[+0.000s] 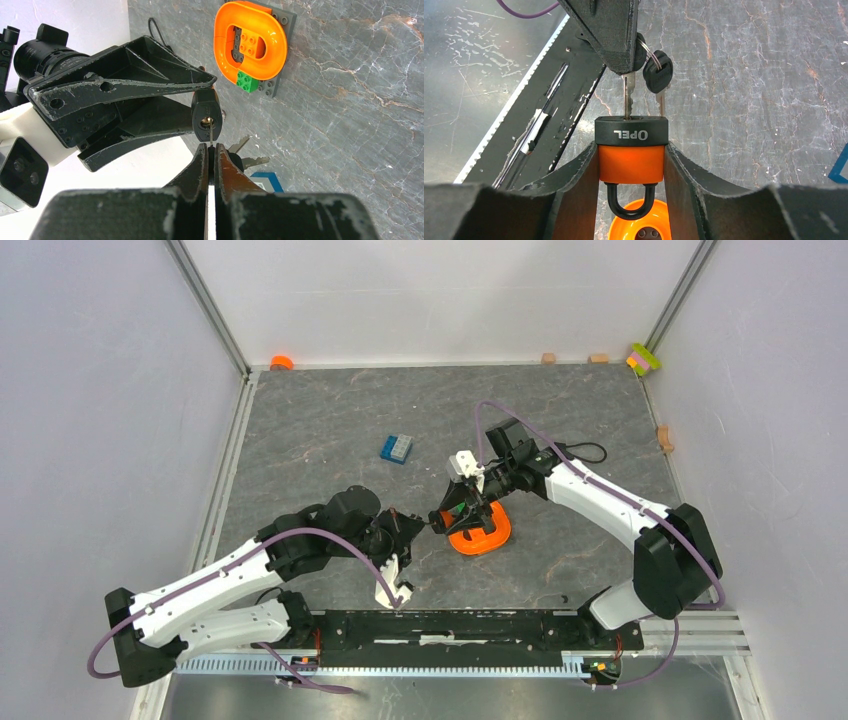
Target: Unlock with the key
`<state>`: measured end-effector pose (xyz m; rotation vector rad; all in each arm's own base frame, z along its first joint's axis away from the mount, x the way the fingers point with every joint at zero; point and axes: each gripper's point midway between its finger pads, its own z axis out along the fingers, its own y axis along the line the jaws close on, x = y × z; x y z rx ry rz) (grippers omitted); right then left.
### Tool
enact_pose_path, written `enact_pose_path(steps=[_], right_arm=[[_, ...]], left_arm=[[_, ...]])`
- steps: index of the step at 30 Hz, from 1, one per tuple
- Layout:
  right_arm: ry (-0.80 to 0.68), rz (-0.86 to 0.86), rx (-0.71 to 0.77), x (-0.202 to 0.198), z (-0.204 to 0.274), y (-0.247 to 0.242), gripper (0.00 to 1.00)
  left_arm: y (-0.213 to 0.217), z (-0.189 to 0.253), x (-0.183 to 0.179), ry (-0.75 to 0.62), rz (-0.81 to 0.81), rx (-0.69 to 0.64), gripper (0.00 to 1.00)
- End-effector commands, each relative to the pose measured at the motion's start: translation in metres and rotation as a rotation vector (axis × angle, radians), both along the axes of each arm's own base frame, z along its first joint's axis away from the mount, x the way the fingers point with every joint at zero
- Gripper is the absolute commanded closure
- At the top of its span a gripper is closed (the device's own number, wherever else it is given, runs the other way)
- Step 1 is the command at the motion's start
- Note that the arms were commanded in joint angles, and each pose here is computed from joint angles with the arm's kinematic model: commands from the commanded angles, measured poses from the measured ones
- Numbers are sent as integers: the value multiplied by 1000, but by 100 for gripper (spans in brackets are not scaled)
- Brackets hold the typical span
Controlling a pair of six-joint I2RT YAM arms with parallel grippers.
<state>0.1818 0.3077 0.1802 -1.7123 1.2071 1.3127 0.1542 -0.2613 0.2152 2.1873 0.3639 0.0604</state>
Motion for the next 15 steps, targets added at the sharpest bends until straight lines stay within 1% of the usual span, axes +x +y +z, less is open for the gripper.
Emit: enact_pose_path(steps=[1, 15], right_arm=[[-23, 27, 49, -4, 12, 3, 100], [-22, 45, 35, -7, 6, 1, 100]], left_arm=[[-5, 16, -3, -1, -6, -49, 98], [-5, 16, -3, -2, -8, -55, 98]])
